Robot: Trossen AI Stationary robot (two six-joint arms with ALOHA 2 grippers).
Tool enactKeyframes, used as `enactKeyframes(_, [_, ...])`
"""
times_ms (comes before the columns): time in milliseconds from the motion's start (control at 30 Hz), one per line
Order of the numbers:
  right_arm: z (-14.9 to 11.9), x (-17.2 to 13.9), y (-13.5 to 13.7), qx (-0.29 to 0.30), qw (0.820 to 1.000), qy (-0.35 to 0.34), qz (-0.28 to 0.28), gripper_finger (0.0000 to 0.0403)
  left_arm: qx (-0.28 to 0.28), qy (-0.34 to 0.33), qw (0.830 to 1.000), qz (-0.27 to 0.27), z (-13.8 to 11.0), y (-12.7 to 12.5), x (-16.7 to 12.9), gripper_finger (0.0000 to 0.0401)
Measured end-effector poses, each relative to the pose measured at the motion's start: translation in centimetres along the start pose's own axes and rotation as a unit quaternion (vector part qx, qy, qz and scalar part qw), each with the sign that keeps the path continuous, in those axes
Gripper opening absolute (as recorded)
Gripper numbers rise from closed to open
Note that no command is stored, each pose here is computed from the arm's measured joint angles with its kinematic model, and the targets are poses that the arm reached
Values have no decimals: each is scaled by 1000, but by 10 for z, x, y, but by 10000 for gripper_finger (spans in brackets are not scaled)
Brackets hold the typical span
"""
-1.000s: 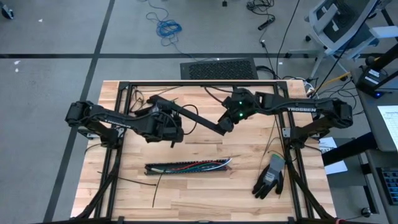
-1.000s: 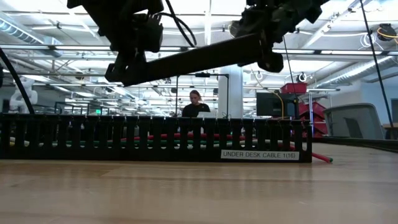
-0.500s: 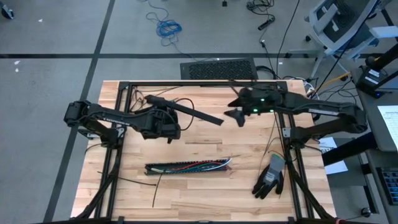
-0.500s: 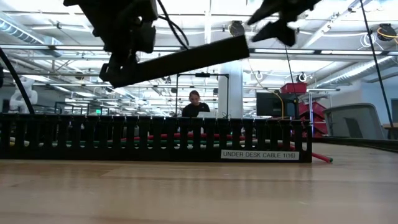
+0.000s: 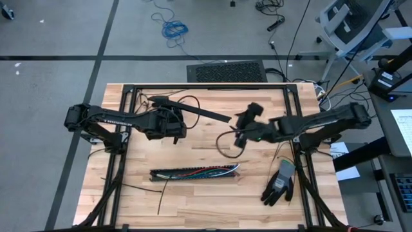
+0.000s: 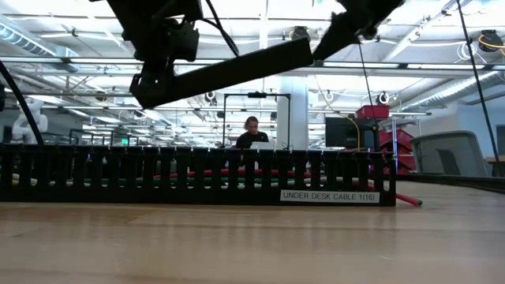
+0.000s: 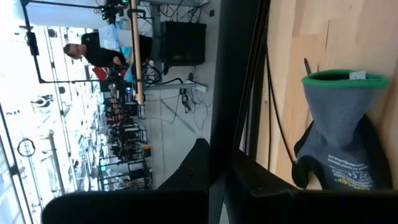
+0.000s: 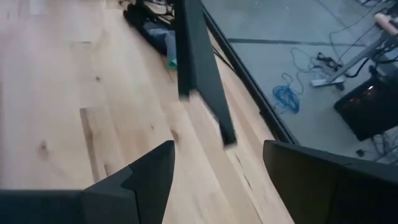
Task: Ziptie cables
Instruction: Close the black cable duct
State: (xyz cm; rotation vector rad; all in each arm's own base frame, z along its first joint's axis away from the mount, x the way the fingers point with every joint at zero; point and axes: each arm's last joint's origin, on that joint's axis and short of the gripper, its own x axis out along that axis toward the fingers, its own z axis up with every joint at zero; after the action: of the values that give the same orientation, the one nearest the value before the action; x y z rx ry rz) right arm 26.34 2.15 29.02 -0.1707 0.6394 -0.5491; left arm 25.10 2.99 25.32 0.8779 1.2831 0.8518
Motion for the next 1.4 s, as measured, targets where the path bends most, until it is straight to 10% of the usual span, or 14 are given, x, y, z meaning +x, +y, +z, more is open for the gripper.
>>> enactKeyframes(700, [16,8,5,26,997,-70,-18,231,-4,-2,1000,-8,0,0,1,18])
enactKeyframes(1167, [16,15,-4,28,997,-60,-35,24,-27,-13,1000,-5,5,1,1,18])
enactKeyframes(1400, [17,14,-10,44,997,-61,-36,4,-52,-21,998,4,12,18,-2,20])
